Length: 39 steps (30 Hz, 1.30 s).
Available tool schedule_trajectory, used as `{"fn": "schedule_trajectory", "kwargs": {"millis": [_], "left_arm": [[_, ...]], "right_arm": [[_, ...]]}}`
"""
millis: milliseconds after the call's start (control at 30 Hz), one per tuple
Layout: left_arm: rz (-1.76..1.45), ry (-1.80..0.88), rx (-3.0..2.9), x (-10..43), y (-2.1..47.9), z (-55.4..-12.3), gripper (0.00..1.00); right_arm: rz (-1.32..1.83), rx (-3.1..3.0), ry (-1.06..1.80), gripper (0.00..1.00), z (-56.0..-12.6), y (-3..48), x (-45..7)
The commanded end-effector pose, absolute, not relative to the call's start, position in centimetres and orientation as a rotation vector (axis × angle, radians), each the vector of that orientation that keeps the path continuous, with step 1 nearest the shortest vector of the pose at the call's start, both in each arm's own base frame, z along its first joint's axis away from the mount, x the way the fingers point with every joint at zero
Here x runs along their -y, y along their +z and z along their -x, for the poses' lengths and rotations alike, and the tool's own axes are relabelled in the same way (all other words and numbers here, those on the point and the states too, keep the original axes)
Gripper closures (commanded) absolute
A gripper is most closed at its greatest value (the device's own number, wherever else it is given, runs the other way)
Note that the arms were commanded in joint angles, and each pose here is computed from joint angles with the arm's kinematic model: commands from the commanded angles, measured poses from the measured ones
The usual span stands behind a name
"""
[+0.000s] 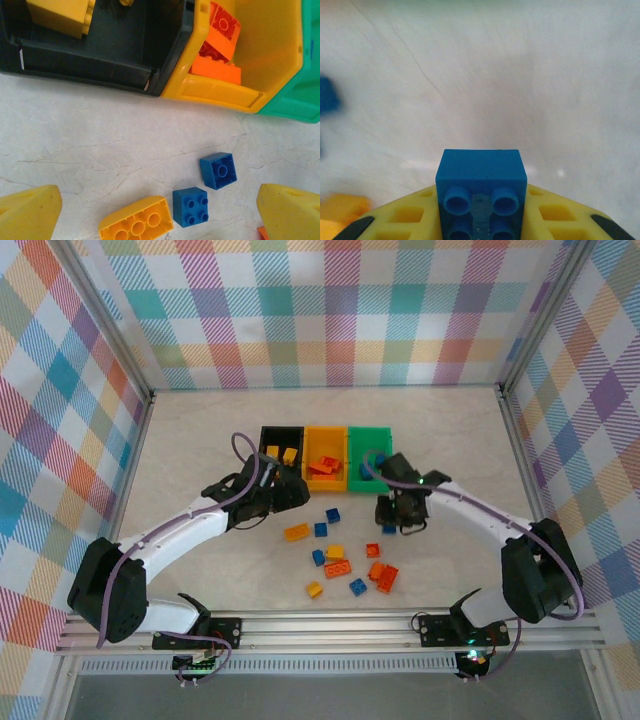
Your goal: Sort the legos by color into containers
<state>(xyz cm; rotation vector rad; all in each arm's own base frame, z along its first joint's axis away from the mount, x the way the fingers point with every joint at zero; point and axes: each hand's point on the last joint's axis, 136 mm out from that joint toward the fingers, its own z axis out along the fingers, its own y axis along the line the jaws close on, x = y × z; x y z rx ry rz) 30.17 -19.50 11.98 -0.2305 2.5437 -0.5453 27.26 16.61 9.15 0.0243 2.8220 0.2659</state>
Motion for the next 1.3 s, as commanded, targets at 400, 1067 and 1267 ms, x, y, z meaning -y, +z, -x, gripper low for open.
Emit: {"fn": "schedule_trajectory", "kwargs": {"millis": [400,1067,1267], "left_arm": [[0.206,-0.557,-2.605,18.3,11.0,-27.1,0.00],[-0.165,-0.486,-2.699,24.3,9.7,-25.0,0.02],[-0.362,-0.391,-2.759,28.1,6.6,-23.6,0.08]], "right_arm": [[-0.041,-2.655,0.104,0.64,-44.4,11.3,-19.2],[-0.021,-2.549,0.338,0.30,-39.6,15.2,-21.2],[-0.045,-2.575,0.370,0.29,-36.1,13.5,-19.9]]}}
